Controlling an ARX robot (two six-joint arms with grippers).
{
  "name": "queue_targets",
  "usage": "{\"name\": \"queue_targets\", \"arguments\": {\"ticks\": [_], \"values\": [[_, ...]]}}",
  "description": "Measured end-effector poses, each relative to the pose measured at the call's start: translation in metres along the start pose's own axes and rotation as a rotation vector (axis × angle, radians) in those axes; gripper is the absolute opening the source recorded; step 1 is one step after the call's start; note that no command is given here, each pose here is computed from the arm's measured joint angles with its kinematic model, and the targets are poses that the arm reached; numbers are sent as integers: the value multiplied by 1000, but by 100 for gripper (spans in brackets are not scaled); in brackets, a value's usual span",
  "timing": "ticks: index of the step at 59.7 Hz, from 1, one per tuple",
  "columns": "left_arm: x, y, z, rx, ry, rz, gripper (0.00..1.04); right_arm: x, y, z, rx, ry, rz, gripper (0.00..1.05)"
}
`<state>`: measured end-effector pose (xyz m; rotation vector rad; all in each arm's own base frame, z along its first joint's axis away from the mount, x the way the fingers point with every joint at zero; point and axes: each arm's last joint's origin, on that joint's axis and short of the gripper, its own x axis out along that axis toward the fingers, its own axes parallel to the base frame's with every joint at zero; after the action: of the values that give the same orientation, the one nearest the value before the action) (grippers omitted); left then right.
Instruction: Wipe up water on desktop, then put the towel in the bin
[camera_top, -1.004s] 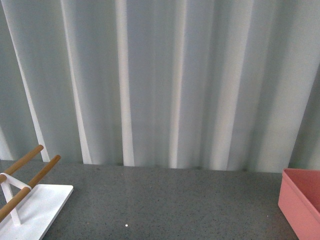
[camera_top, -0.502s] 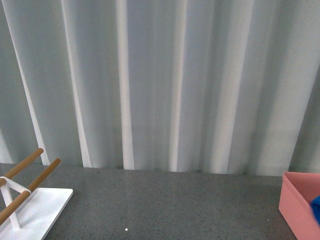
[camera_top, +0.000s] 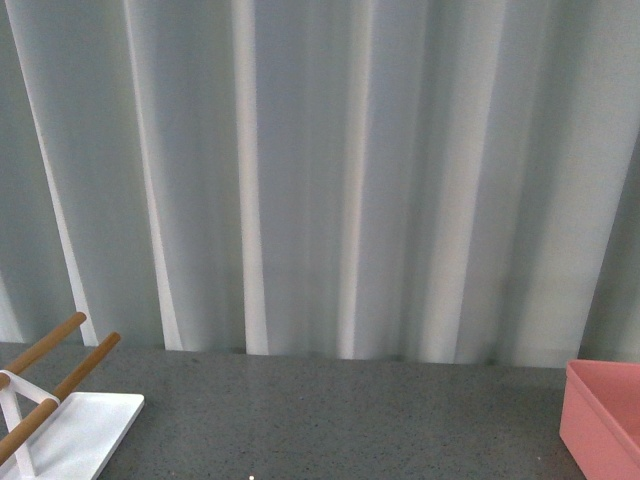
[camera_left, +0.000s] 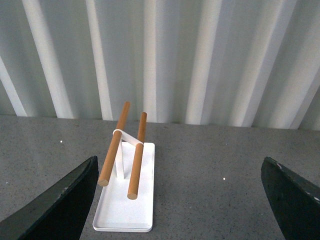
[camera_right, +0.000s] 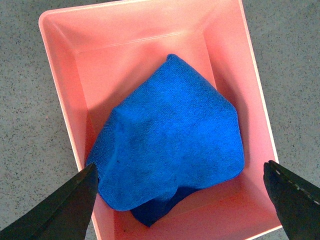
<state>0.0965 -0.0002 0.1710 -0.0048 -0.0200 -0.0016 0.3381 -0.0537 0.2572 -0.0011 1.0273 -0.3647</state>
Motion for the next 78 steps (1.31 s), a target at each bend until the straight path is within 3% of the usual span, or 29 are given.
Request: {"name": "queue_targets", "arguments": {"ticks": [4, 7, 10, 16, 19, 24, 33, 52, 78], "values": [[0, 0, 0, 0, 0, 0, 98, 4, -1, 0, 15, -84, 73, 94], [0, 0, 0, 0, 0, 0, 98, 10, 4, -13, 17, -302, 269, 84], [0, 0, 0, 0, 0, 1, 98, 14, 7, -31, 6, -469, 346, 75], [0, 0, 0, 0, -1, -1, 98, 4, 12, -63, -7, -889, 372, 54], [0, 0, 0, 0, -1, 0, 98, -7, 11, -72, -2, -994, 368, 45], [0, 0, 0, 0, -1, 0, 98, -16, 10, -89, -1, -1050, 365, 30], [0, 0, 0, 0, -1, 0, 98, -13, 13, -126, -7, -1011, 365, 3], [0, 0, 0, 0, -1, 0, 98, -25, 18, -174, -13, -1018, 369, 3], [0, 0, 0, 0, -1, 0, 98, -29, 10, -212, -8, -1035, 366, 3]]}}
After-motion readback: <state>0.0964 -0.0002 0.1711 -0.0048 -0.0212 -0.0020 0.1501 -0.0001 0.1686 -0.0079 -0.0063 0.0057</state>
